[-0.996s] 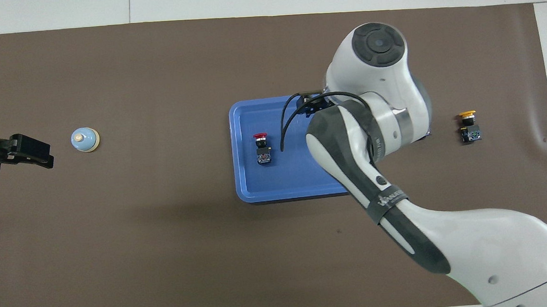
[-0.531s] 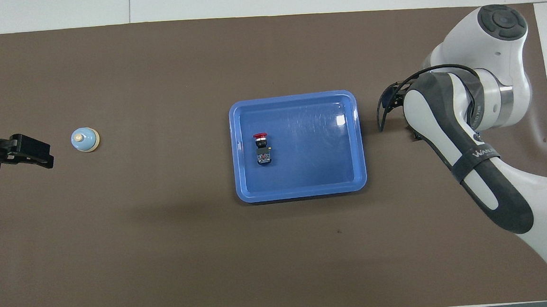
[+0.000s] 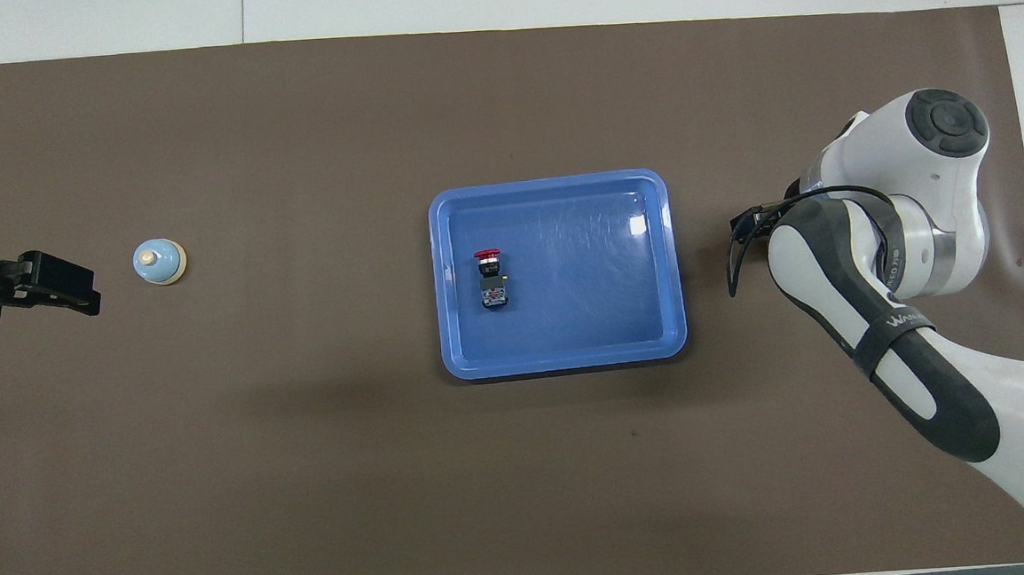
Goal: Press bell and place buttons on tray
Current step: 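Move the right gripper back to the green button and grasp it, then carry the green button into the tray beside the red one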
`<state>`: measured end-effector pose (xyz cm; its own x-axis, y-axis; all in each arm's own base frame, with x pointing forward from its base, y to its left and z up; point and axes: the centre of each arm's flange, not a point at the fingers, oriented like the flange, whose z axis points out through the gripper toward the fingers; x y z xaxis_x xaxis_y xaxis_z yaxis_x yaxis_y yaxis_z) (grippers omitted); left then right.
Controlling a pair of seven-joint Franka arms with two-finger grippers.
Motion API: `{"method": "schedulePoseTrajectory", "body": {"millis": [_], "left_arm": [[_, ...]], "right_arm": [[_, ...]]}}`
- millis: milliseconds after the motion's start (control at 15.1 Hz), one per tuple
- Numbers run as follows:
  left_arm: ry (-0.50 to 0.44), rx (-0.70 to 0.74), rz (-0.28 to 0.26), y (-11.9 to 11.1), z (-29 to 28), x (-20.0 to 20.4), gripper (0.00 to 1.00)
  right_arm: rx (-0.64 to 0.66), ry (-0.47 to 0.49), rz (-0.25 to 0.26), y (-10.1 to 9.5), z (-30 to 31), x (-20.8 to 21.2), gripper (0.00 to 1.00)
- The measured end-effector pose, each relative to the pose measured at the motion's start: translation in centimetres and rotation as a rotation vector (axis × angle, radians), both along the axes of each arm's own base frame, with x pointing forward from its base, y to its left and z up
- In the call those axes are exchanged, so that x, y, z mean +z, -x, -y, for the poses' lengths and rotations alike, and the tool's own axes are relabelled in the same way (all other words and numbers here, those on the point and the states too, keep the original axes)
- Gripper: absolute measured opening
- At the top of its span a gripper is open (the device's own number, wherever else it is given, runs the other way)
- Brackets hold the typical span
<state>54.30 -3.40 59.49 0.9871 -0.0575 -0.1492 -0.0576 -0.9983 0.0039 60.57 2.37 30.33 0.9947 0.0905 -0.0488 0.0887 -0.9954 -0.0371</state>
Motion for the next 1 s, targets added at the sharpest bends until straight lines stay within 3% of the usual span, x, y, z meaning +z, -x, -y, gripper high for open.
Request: {"method": "schedulePoseTrajectory", "body": {"millis": [332,465,797,863,996], "left_arm": [[0.000,0.000,0.000,0.00,0.00,0.00,1.00],[0.000,0.000,0.000,0.00,0.00,0.00,1.00],[0.000,0.000,0.000,0.00,0.00,0.00,1.00],[0.000,0.000,0.000,0.00,0.00,0.00,1.00],[0.000,0.000,0.000,0.00,0.00,0.00,1.00]], "right_arm": [[0.003,-0.001,0.013,0.85,1.30,-0.43,0.97],[0.004,-0.001,0.027,0.87,1.21,-0.57,0.86],[0.009,-0.001,0.048,0.76,1.04,-0.57,0.77],[0.010,-0.001,0.052,0.74,1.00,-0.57,0.73],[0.012,-0.001,0.059,0.69,0.95,-0.54,0.52]]}}
